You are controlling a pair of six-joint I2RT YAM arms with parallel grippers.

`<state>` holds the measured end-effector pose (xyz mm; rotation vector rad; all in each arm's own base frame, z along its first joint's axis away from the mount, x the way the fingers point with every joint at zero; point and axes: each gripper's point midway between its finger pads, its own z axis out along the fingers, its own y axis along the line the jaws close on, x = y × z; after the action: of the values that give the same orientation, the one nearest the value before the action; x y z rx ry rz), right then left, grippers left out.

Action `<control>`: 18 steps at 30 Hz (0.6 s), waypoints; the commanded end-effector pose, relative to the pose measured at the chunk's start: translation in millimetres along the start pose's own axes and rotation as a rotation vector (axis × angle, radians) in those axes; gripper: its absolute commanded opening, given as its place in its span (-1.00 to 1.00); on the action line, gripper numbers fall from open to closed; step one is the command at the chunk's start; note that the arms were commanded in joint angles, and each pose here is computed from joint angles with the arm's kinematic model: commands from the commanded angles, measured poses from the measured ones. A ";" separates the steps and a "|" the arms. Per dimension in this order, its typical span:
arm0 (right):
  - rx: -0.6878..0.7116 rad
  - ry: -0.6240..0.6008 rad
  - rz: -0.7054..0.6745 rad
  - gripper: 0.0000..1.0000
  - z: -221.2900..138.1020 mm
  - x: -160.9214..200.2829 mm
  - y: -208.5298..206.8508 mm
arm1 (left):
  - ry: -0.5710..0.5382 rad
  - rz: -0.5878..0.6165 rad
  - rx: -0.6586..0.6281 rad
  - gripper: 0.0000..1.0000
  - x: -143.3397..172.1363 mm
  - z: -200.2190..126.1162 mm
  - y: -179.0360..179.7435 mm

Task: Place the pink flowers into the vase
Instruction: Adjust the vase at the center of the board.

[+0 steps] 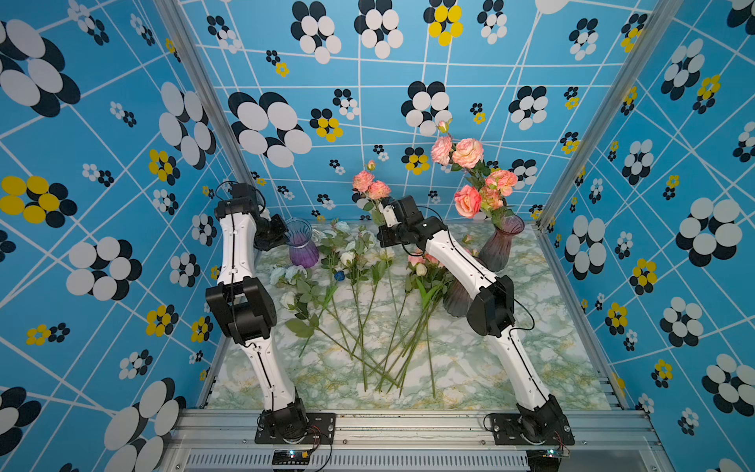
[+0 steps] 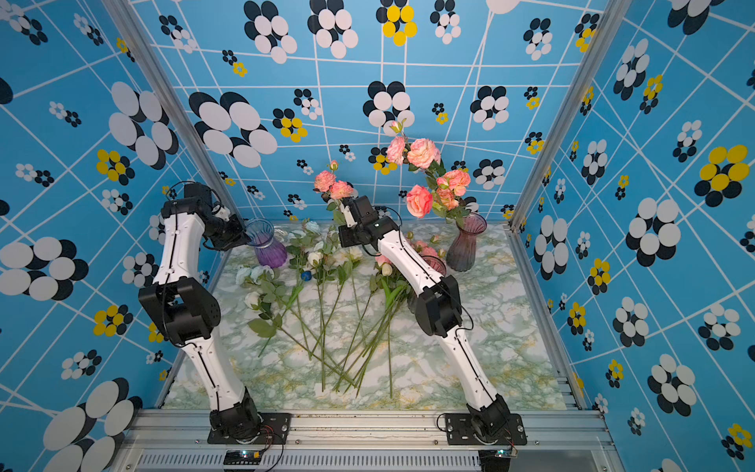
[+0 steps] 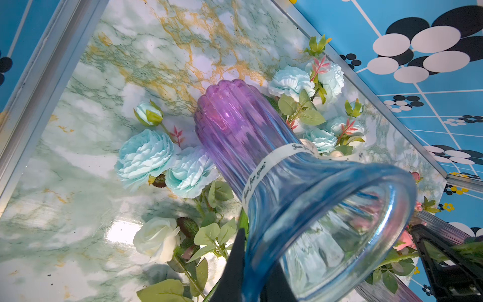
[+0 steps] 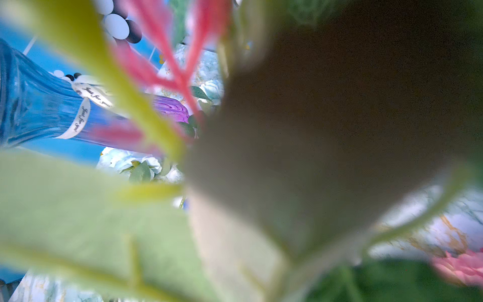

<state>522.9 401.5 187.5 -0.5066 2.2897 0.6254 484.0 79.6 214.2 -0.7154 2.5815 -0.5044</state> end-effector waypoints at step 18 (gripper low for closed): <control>-0.042 -0.048 -0.028 -1.00 -16.1 -14.9 29.1 | 0.024 -0.051 0.077 -1.00 26.8 -29.8 -22.0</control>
<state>516.1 410.1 187.4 -0.5265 2.2878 0.6328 470.5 74.6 213.7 -0.7840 2.5952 -0.5299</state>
